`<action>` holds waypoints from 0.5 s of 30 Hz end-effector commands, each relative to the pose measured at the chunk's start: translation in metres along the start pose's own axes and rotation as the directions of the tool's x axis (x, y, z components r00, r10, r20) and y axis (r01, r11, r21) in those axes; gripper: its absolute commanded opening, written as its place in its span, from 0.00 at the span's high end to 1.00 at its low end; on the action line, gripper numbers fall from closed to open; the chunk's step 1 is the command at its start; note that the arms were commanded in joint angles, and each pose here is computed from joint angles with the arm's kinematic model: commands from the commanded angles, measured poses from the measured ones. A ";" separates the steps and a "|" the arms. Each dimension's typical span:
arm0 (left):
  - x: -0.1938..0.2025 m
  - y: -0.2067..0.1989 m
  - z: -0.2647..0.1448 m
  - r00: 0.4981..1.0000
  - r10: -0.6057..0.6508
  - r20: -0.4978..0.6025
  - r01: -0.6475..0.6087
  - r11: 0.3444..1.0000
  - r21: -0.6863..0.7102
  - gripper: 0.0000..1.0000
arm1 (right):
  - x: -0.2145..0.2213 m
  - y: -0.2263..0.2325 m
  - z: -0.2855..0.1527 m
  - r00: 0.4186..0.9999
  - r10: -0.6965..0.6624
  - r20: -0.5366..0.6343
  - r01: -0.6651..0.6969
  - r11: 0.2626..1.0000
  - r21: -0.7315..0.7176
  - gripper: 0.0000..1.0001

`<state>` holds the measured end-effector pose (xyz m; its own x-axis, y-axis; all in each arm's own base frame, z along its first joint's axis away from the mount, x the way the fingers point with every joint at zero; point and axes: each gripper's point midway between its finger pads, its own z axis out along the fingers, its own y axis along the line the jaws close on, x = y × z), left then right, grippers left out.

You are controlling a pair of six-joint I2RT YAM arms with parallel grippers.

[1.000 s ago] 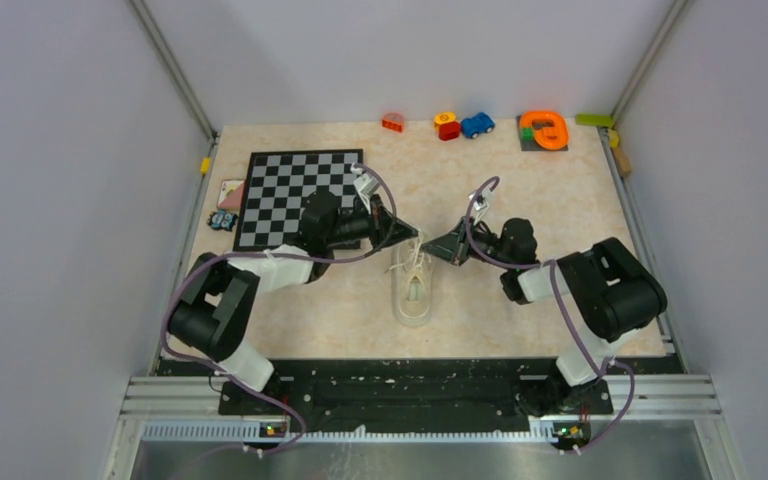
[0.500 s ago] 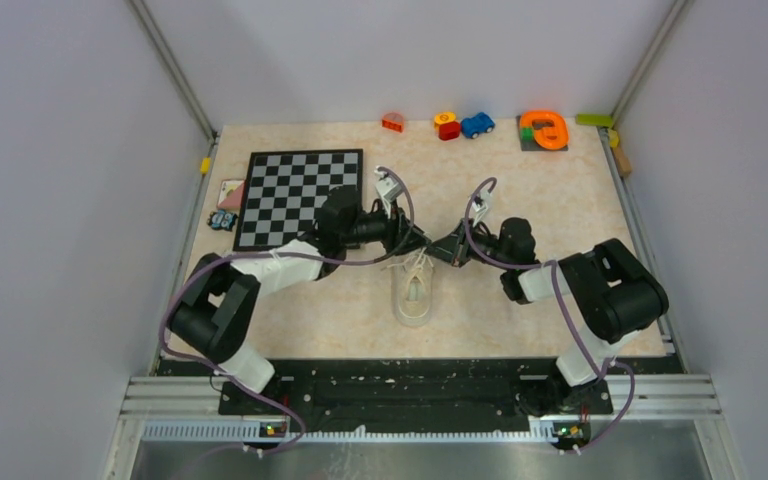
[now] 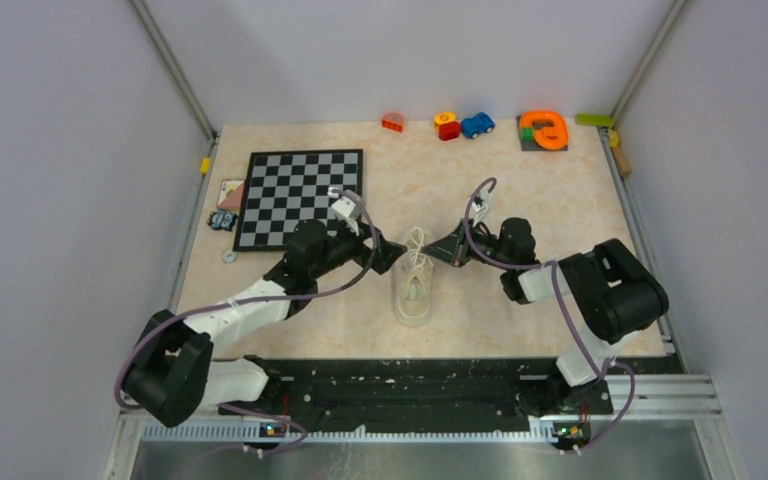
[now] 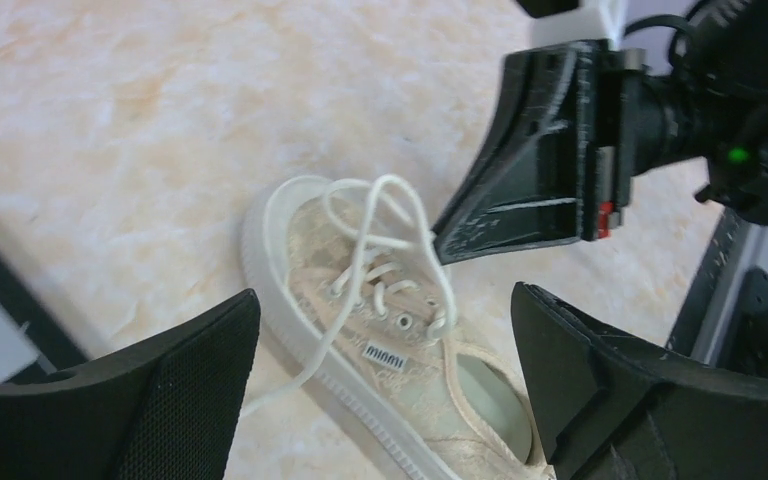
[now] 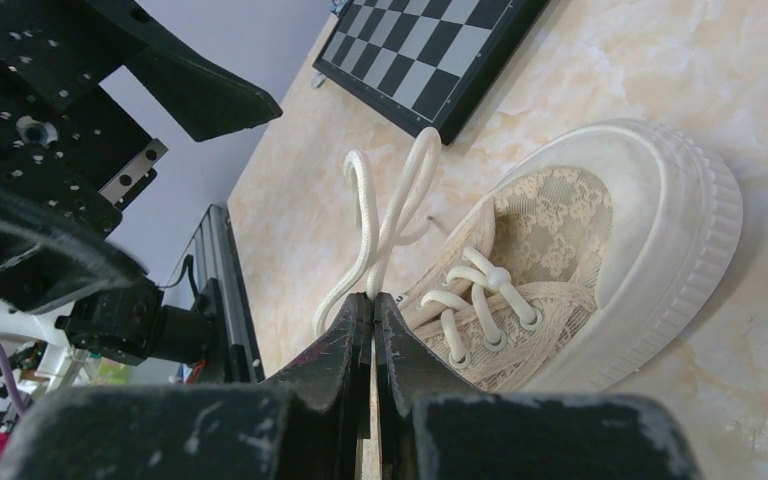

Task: Tie the shoes
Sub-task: Cross the shoelace with the shoelace.

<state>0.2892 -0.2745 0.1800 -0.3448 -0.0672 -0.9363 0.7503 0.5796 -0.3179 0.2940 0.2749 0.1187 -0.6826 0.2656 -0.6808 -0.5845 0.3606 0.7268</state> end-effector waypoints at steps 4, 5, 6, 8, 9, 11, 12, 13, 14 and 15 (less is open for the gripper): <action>-0.014 0.036 -0.026 0.983 -0.151 0.106 0.172 0.958 -0.231 0.02 | -0.017 0.020 0.004 0.996 -0.078 0.043 0.081 0.995 -0.059 1.00; -0.011 0.031 -0.023 0.991 -0.112 0.077 0.125 0.973 -0.193 0.02 | -0.017 0.020 0.004 0.996 -0.077 0.042 0.079 0.995 -0.060 1.00; -0.008 0.030 -0.020 0.995 -0.080 0.055 0.088 0.981 -0.170 0.02 | -0.017 0.020 0.005 0.996 -0.078 0.043 0.081 0.995 -0.062 1.00; -0.003 0.025 -0.011 0.998 -0.066 -0.001 0.066 0.990 -0.124 0.02 | -0.017 0.021 0.005 0.996 -0.076 0.039 0.078 0.995 -0.067 1.00; 0.000 0.021 -0.007 0.997 -0.066 -0.033 0.063 0.994 -0.093 0.03 | -0.017 0.021 0.005 0.997 -0.073 0.039 0.076 0.995 -0.068 1.00; 0.003 0.013 0.001 0.993 -0.079 -0.084 0.076 0.996 -0.037 0.04 | -0.017 0.022 0.005 0.996 -0.074 0.039 0.076 0.995 -0.070 1.00; 0.004 0.012 0.004 0.992 -0.089 -0.094 0.086 0.996 -0.026 0.05 | -0.016 0.022 0.004 0.997 -0.073 0.039 0.075 0.995 -0.070 1.00; 0.005 0.012 0.007 0.990 -0.095 -0.101 0.093 0.995 -0.022 0.07 | -0.016 0.022 0.004 0.997 -0.074 0.039 0.076 0.995 -0.071 1.00; 0.006 0.014 0.009 0.989 -0.097 -0.108 0.095 0.995 -0.025 0.07 | -0.017 0.022 0.004 0.996 -0.074 0.041 0.077 0.994 -0.071 1.00; 0.006 0.016 0.010 0.989 -0.095 -0.112 0.093 0.995 -0.030 0.08 | -0.017 0.022 0.004 0.997 -0.073 0.040 0.076 0.994 -0.072 1.00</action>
<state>0.3040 -0.2612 0.1553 -0.4884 -0.0613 -0.8705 0.6423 0.6500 -0.4061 0.2934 0.2751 0.1191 -0.6834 0.2644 -0.6804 -0.5860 0.3572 0.7274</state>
